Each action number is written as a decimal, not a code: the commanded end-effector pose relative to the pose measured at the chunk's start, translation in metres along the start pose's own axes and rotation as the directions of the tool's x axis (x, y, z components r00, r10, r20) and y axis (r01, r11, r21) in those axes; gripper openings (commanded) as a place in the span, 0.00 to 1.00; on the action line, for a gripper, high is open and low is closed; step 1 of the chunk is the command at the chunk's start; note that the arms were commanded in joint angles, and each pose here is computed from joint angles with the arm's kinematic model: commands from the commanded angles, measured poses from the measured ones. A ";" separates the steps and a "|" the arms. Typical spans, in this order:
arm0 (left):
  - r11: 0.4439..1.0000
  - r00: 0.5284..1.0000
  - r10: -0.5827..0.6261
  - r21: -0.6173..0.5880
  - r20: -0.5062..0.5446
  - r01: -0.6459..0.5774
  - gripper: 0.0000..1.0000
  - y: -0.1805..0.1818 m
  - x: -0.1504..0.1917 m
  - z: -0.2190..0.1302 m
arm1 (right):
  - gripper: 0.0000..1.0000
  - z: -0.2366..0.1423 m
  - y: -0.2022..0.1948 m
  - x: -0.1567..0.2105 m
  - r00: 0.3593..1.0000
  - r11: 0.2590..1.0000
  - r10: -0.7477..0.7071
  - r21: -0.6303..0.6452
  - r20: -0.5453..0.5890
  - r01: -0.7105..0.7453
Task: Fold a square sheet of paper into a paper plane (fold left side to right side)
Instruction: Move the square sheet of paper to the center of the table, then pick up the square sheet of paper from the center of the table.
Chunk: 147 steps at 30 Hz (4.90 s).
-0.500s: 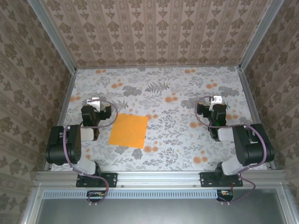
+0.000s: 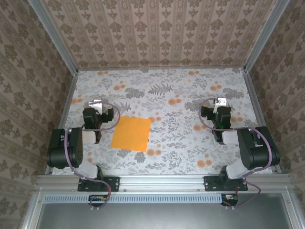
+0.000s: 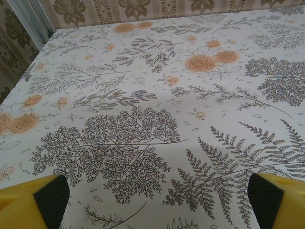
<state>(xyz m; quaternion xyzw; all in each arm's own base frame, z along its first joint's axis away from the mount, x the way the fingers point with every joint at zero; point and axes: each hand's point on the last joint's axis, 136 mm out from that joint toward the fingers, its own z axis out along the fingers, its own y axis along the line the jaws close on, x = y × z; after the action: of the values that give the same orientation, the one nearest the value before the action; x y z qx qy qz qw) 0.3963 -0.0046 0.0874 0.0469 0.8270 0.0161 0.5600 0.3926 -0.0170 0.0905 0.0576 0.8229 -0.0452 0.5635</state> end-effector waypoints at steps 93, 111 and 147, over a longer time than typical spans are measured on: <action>0.748 0.528 -0.095 0.289 -0.844 0.597 0.52 -0.284 0.050 -0.107 | 1.00 -0.070 0.180 0.033 0.803 0.980 -0.043 -0.183 -0.594 -0.083; 0.772 0.440 -0.113 0.200 -0.891 0.604 0.47 -0.249 0.091 -0.112 | 1.00 -0.036 0.232 0.080 0.715 0.969 -0.119 -0.238 -0.689 -0.069; 0.620 0.614 -0.251 0.362 -0.749 0.696 0.63 -0.207 0.004 -0.093 | 0.22 -0.112 0.289 0.020 0.739 0.715 -0.199 -0.611 -0.644 -0.340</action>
<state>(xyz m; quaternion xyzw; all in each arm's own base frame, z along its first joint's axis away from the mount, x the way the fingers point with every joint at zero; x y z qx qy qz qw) 0.2937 -0.2120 0.0796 -0.0388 0.9163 -0.3697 0.1489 0.3255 0.2751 0.0768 -0.0891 0.9485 0.2354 0.1924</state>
